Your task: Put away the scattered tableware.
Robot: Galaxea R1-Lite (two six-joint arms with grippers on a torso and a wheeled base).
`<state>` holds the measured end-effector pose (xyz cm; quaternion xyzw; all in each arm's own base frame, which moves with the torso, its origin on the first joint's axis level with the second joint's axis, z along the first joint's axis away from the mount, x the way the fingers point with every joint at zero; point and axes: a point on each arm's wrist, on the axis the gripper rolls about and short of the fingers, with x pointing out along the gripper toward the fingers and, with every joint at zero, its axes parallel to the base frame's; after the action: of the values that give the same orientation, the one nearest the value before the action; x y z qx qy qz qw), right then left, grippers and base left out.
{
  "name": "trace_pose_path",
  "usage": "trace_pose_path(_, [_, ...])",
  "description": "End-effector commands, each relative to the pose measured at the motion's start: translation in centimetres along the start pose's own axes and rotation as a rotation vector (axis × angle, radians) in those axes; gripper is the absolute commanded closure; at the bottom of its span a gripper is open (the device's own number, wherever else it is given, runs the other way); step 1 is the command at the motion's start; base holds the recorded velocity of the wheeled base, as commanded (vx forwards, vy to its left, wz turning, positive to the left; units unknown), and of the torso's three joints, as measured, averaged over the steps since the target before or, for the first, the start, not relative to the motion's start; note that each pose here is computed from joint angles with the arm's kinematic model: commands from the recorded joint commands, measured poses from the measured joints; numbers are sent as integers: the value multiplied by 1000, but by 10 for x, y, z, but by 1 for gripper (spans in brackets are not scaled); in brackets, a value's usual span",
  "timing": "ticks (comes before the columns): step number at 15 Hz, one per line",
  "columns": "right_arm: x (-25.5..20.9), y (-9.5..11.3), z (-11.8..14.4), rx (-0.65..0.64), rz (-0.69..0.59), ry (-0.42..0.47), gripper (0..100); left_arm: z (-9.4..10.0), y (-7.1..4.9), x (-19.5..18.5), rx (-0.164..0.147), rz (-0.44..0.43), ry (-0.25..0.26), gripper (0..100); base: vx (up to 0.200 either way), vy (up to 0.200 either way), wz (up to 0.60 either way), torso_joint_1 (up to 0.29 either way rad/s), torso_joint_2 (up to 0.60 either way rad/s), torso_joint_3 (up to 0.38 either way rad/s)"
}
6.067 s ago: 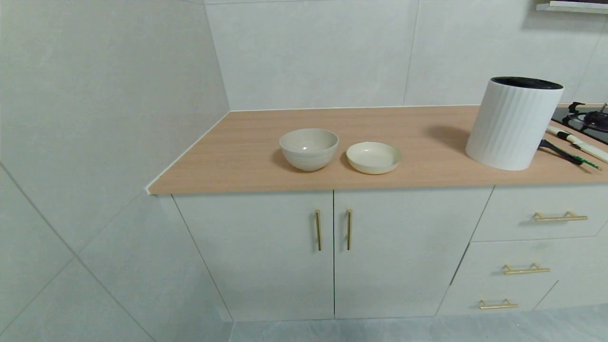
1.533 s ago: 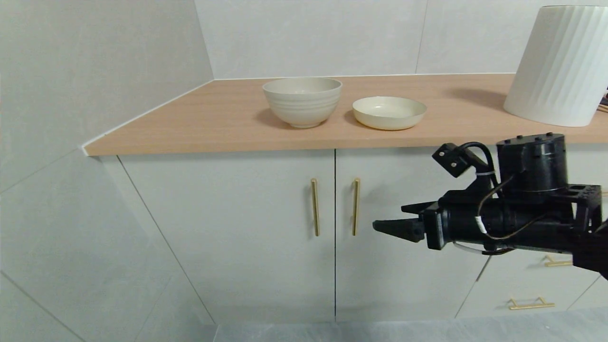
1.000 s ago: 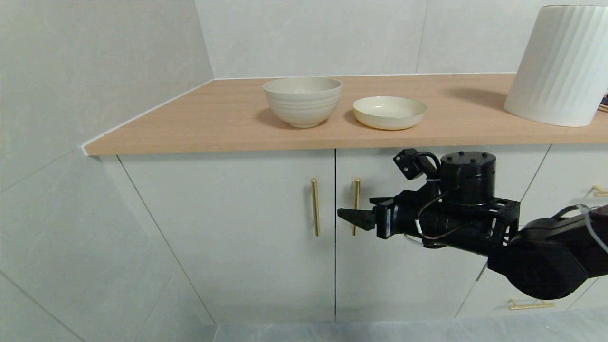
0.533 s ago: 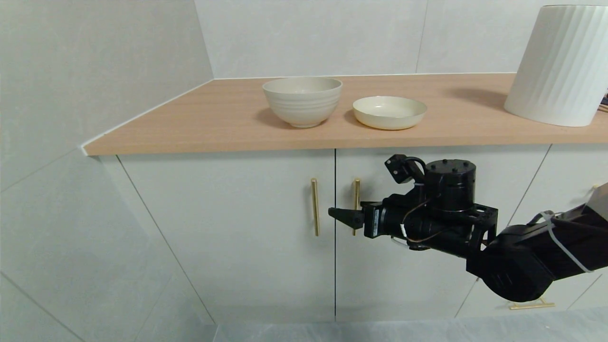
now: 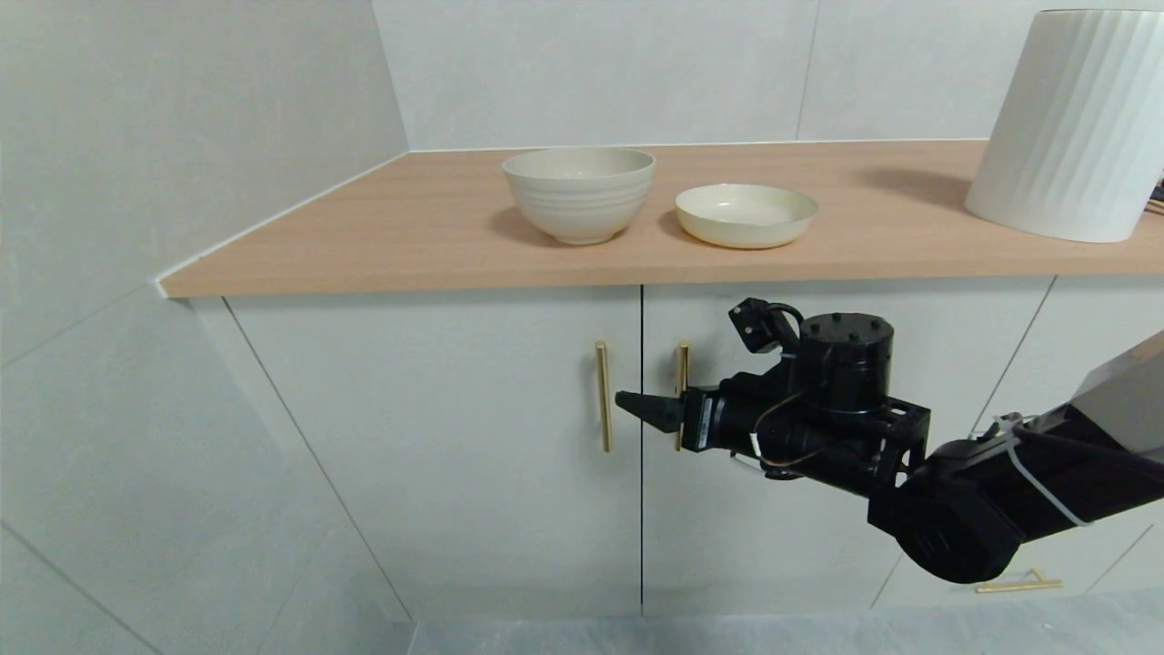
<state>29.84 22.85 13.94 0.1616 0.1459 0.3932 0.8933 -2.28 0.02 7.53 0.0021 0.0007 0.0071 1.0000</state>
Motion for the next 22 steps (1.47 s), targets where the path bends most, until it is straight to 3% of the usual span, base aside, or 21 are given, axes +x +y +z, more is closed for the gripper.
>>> trace_pose_path(1, [-1, 2, -1, 1, 7, 4, 0, 0, 0, 0, 0, 1, 0, 0, 0, 0, 0, 0, 0, 0])
trace_pose_path(11, [-25, 20, 1, -2, 105, 42, 0, 0, 0, 0, 0, 1, 0, 0, 0, 0, 0, 0, 0, 0])
trace_pose_path(19, [-107, 48, -10, 3, 285, 159, 0, 0, 0, 0, -1, 1, 0, 0, 0, 0, 0, 0, 0, 0])
trace_pose_path(21, [-112, 49, -13, 3, 289, 170, 0, 0, 0, 0, 16, 0, -1, 0, 0, 0, 0, 0, 0, 0])
trace_pose_path(22, [-113, 50, -14, 3, 289, 170, 0, 1, 0, 0, 40, 1, -6, 0, 0, 0, 0, 0, 0, 0])
